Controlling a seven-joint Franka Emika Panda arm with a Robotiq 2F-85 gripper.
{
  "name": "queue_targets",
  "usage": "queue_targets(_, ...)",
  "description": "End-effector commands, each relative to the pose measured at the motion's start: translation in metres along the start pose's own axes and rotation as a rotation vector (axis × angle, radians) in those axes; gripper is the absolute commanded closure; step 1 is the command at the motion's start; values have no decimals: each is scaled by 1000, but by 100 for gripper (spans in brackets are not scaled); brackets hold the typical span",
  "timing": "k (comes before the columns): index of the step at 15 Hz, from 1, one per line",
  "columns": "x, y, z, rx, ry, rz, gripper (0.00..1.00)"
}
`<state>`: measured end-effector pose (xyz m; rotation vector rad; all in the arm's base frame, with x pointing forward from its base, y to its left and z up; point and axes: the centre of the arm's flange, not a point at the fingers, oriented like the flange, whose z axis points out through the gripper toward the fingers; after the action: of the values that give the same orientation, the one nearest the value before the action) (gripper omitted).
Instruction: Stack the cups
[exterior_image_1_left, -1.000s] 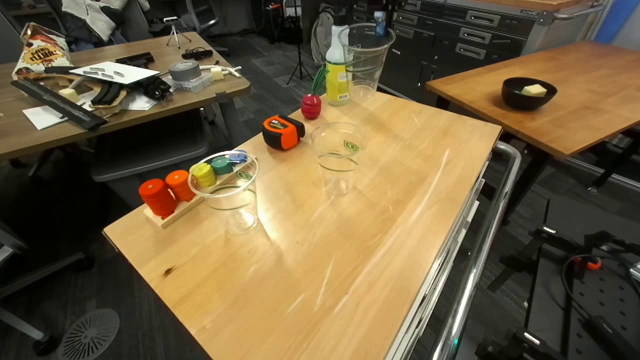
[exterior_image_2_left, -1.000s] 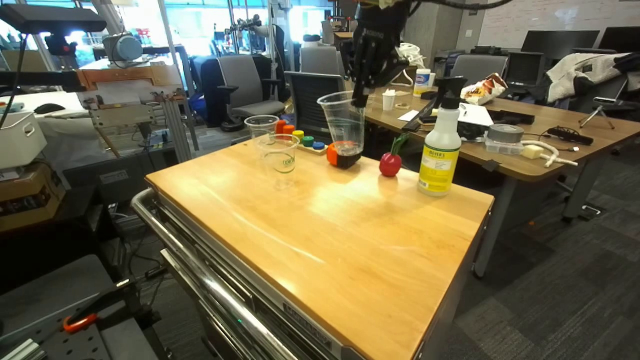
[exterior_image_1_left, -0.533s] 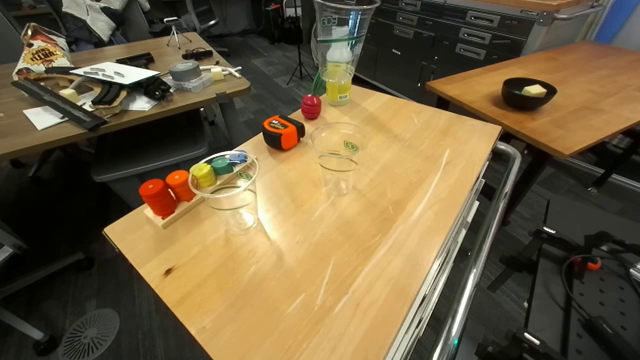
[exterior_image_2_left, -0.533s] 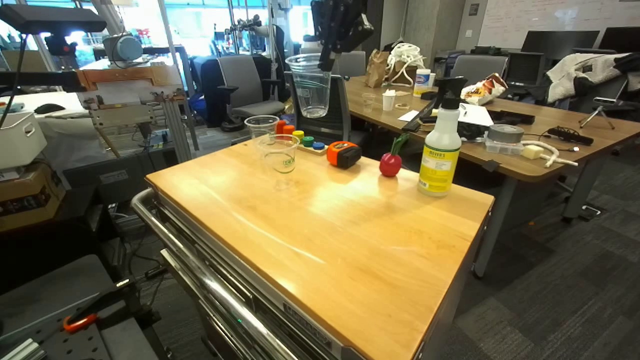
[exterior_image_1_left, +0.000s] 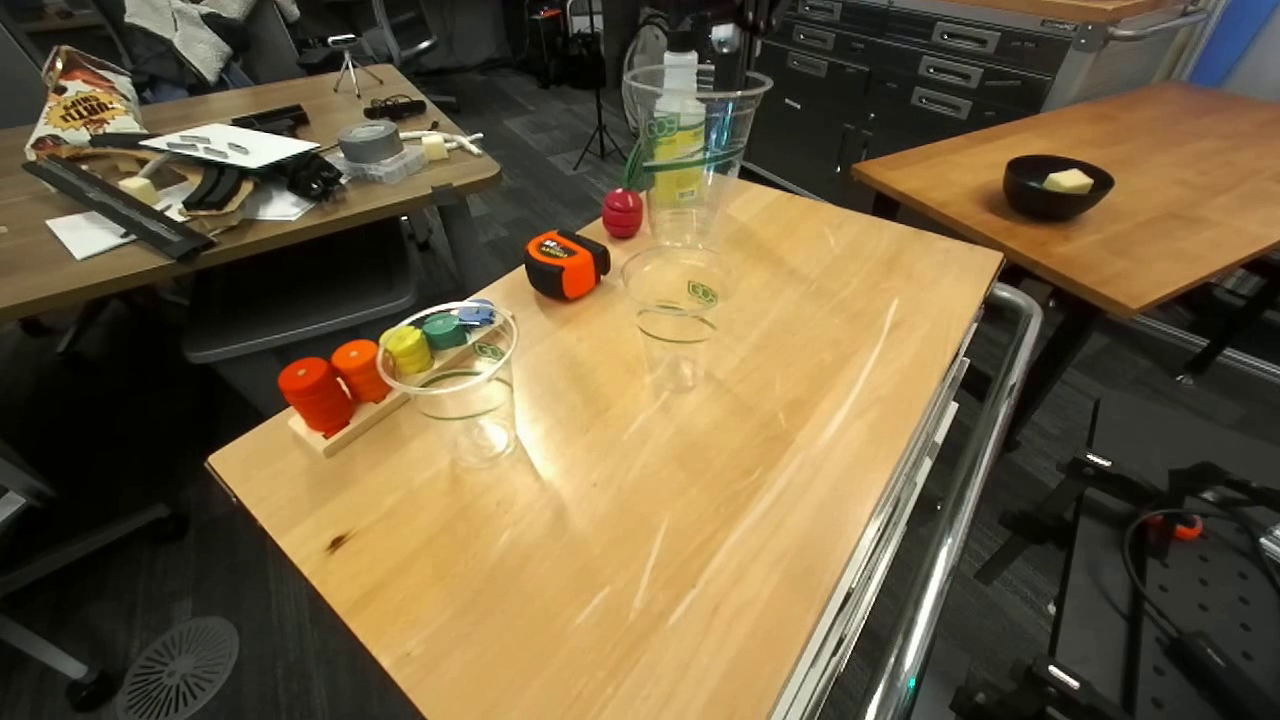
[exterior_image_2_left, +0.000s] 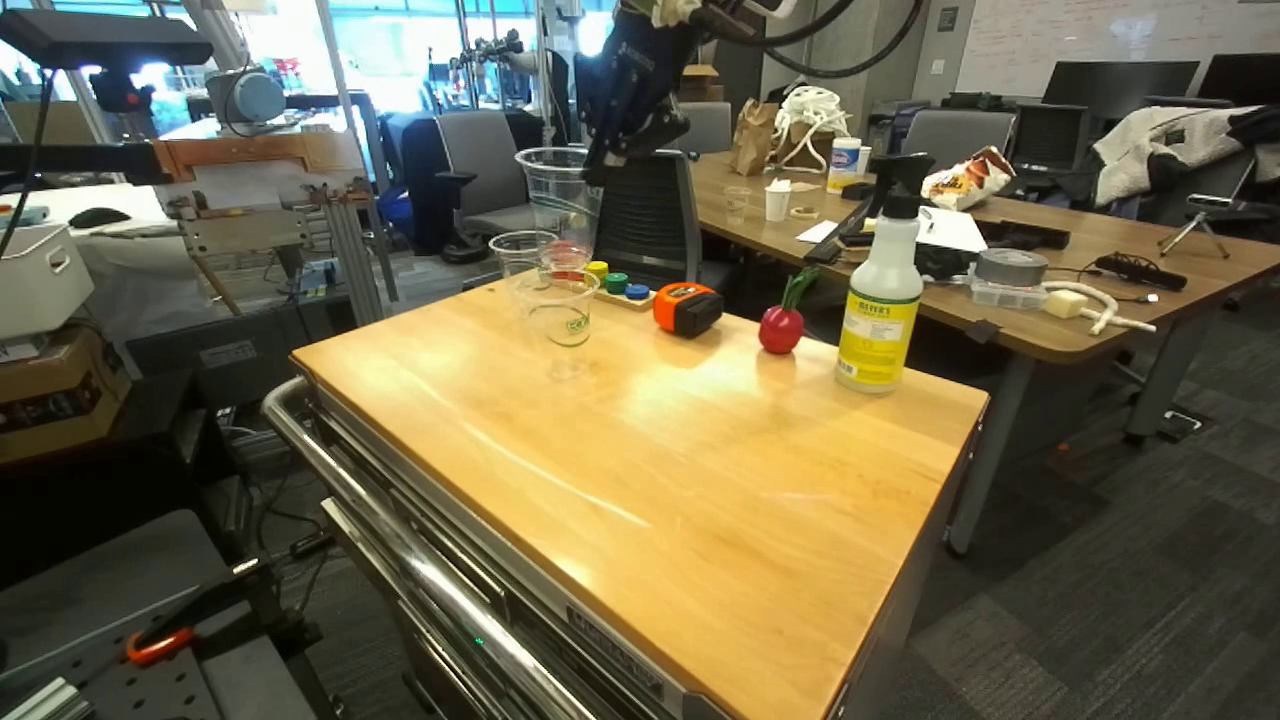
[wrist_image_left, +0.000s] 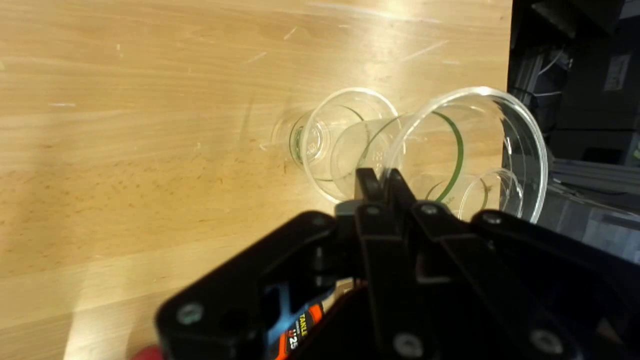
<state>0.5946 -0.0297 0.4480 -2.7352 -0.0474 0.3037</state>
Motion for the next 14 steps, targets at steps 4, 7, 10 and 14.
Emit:
queue_targets(4, 7, 10, 33, 5, -26, -56, 96)
queue_targets(7, 11, 14, 49, 5, -26, -86, 95)
queue_targets(10, 16, 13, 60, 4, -20, -112, 61)
queue_targets(14, 17, 1, 61, -19, -12, -159, 29)
